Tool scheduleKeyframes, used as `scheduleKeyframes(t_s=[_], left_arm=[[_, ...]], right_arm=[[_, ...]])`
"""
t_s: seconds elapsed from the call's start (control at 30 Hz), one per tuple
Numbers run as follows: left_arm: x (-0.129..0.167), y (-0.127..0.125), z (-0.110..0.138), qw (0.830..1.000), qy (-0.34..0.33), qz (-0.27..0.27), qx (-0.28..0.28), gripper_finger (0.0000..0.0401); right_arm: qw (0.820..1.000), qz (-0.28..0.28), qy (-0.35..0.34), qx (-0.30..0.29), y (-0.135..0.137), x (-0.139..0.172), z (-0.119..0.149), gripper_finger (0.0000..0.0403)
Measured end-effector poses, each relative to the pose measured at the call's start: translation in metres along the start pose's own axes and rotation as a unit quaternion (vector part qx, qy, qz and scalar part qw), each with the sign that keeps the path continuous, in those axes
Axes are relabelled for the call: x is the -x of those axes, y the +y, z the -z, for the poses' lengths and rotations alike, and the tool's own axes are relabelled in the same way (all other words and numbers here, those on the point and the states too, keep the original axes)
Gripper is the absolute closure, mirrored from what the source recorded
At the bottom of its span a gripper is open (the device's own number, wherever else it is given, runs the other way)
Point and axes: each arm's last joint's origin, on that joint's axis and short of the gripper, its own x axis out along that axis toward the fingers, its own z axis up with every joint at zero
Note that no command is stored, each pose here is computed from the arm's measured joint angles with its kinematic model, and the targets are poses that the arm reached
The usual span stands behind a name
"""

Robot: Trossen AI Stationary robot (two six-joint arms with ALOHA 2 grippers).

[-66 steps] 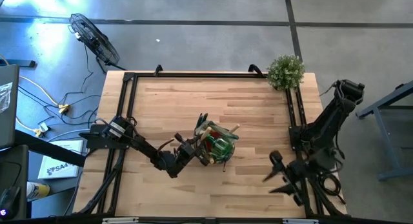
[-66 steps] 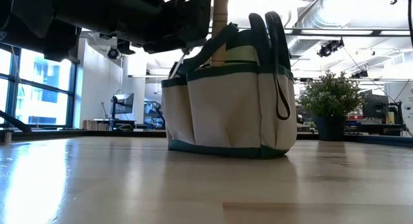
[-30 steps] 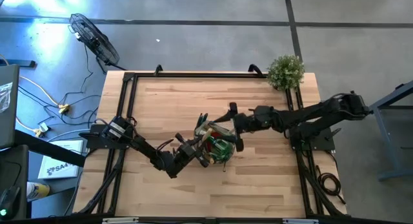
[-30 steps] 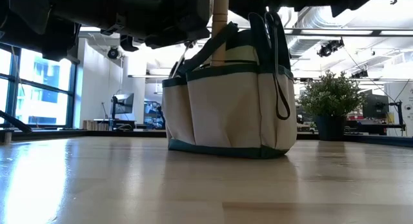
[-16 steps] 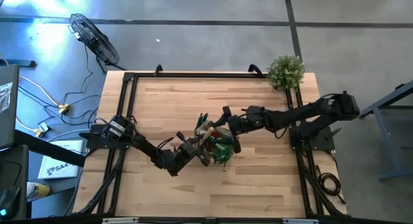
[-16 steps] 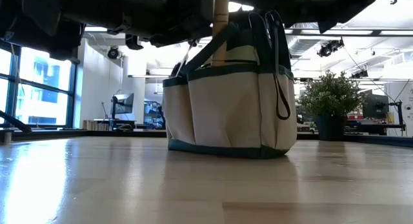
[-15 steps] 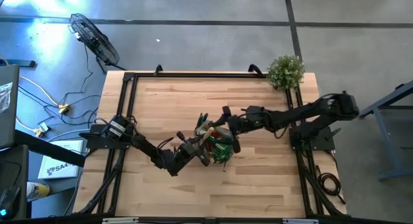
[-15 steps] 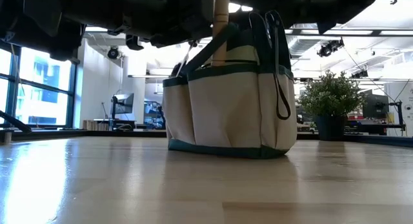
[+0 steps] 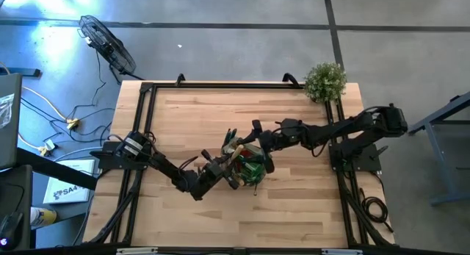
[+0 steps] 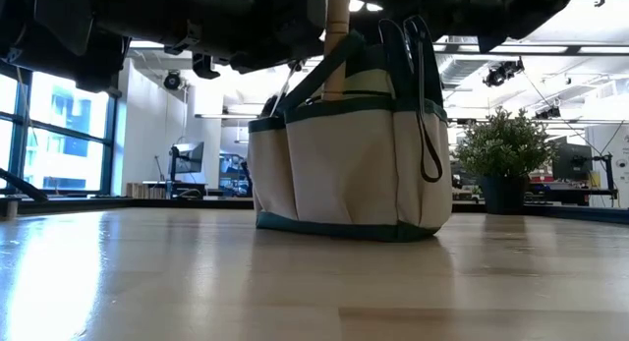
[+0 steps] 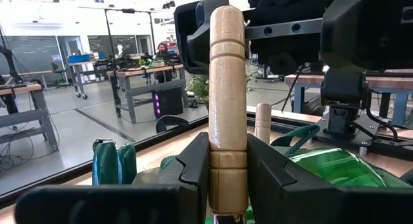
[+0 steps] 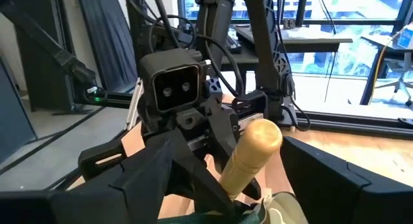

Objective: Pick & Place Garden tools in Gardening bag
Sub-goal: Put the brown trowel into the gardening bag

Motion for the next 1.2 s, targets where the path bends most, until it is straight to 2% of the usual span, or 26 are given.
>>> scheduleKeyframes(t_s=[0.27,0.67,0.83,1.2], left_arm=[[0.000,0.000,0.001,1.000,0.001,0.000,-0.003,0.0338],[0.000,0.000,0.001,1.000,0.001,0.003,-0.005,0.0338],[0.000,-0.001,0.001,1.000,0.001,0.005,-0.007,0.0338],[0.000,-0.001,0.001,1.000,0.001,0.005,-0.009,0.0338]], right_arm=[[1.000,0.000,-0.005,0.005,0.000,0.000,-0.001,0.0175],[1.000,-0.002,0.017,-0.002,-0.003,-0.012,-0.013,0.0177],[0.999,-0.011,0.044,-0.013,-0.005,-0.022,0.000,0.0177],[1.000,-0.013,0.020,-0.018,-0.005,-0.024,-0.003,0.0177]])
